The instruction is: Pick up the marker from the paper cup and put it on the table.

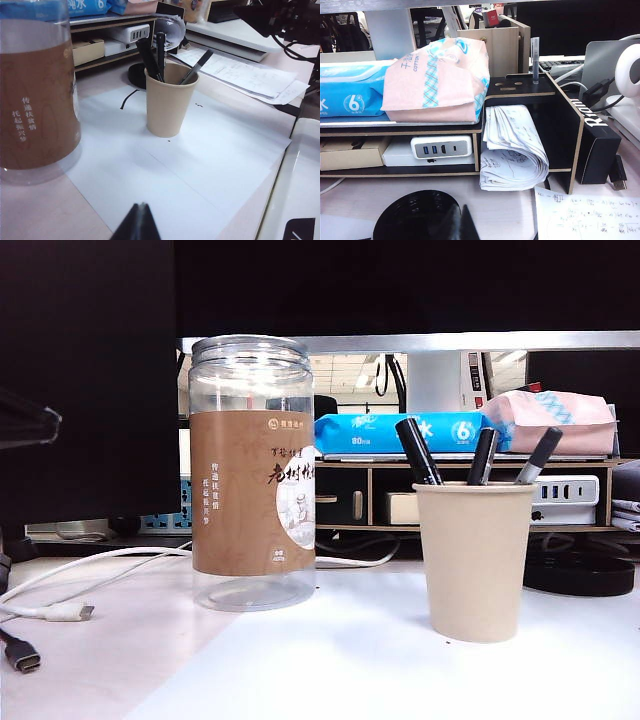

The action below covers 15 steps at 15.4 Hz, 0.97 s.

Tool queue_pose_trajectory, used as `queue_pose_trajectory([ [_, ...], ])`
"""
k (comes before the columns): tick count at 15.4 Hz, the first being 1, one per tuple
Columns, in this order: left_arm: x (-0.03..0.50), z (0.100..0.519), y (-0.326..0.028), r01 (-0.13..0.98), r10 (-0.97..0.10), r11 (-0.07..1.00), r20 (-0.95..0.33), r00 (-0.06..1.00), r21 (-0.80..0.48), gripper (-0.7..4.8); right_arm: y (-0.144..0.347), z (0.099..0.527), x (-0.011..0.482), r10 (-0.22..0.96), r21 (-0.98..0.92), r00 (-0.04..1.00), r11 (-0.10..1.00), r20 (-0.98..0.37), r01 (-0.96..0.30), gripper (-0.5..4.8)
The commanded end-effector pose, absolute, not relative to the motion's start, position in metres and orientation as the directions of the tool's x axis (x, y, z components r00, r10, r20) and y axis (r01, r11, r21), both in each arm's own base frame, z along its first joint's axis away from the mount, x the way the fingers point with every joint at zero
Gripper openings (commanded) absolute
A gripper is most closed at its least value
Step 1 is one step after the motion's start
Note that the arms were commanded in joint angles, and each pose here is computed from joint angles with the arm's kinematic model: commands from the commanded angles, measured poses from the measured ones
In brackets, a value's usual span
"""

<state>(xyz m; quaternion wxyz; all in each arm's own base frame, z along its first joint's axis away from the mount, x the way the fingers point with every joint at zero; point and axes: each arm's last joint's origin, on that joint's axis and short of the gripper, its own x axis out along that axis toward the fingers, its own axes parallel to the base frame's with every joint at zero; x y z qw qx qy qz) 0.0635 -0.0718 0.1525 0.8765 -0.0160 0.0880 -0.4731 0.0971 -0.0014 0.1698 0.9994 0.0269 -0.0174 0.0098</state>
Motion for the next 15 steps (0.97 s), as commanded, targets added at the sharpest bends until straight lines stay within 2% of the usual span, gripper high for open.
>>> queue_pose_trajectory([
  [1, 0.0631, 0.1512, -0.0719, 0.832, -0.837, 0.544, -0.15, 0.527, -0.112, -0.04, -0.0014, 0.1703, 0.0972, 0.018, 0.05, 0.999, 0.999, 0.047, -0.021, -0.05],
  [10, 0.0631, 0.1512, -0.0719, 0.832, -0.837, 0.544, -0.15, 0.527, -0.112, -0.04, -0.0014, 0.1702, 0.0972, 0.019, 0.05, 0.999, 0.999, 0.047, -0.021, -0.06],
  [12, 0.0631, 0.1512, -0.072, 0.832, -0.837, 0.543, -0.15, 0.526, -0.112, -0.04, 0.0003, 0.1702, 0.0971, 0.076, 0.048, 0.996, 0.996, 0.046, -0.078, -0.05],
  [14, 0.0631, 0.1512, -0.0719, 0.832, -0.837, 0.544, -0.15, 0.527, -0.111, -0.04, -0.0012, 0.1687, 0.0972, 0.033, 0.025, 0.999, 0.999, 0.03, -0.034, -0.05],
  [15, 0.0631, 0.1512, -0.0719, 0.832, -0.837, 0.544, -0.15, 0.527, -0.111, -0.04, -0.0021, 0.1684, 0.0972, 0.001, -0.052, 1.0, 0.999, 0.025, 0.0, -0.05],
])
